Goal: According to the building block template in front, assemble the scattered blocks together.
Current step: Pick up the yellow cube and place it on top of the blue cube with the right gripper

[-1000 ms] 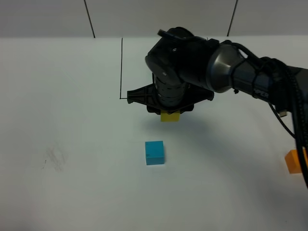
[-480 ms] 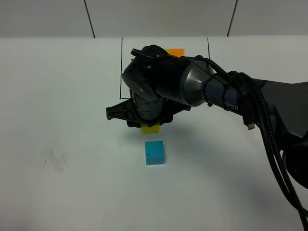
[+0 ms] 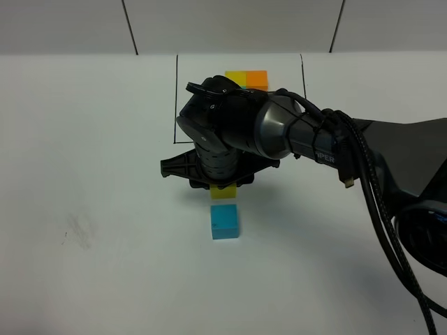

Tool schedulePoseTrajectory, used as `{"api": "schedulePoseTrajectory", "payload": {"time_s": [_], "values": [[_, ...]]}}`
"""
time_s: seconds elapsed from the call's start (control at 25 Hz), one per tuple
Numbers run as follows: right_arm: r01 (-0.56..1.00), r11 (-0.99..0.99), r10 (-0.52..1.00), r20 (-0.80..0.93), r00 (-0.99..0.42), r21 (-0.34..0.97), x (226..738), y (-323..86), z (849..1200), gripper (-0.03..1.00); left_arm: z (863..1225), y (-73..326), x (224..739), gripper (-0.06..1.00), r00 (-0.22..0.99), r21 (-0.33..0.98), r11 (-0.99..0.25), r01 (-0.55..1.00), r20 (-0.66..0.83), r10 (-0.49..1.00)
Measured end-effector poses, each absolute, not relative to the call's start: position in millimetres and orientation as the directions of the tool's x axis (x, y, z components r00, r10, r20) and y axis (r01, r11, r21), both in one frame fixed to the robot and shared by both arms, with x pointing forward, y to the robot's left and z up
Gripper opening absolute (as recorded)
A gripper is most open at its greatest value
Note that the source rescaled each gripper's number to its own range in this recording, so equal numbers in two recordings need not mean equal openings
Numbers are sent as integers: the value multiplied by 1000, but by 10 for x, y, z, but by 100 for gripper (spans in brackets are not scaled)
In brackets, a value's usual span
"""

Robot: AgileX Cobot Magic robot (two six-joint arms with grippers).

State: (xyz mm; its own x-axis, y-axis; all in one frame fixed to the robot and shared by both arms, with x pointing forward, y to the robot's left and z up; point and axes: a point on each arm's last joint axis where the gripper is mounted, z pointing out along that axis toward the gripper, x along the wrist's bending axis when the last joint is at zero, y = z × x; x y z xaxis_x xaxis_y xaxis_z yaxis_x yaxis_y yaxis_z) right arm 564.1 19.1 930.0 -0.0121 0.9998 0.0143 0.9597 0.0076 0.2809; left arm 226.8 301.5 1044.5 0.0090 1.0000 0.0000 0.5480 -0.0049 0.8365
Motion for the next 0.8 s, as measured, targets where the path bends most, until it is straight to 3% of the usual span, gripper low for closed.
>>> {"api": "schedulePoseTrajectory", "payload": {"time_s": [0.8], "values": [[977, -19, 1000, -15, 23, 213, 5630, 211, 8975, 24, 10445, 3015, 2268, 68, 9, 836, -5, 548, 0, 1000]]}}
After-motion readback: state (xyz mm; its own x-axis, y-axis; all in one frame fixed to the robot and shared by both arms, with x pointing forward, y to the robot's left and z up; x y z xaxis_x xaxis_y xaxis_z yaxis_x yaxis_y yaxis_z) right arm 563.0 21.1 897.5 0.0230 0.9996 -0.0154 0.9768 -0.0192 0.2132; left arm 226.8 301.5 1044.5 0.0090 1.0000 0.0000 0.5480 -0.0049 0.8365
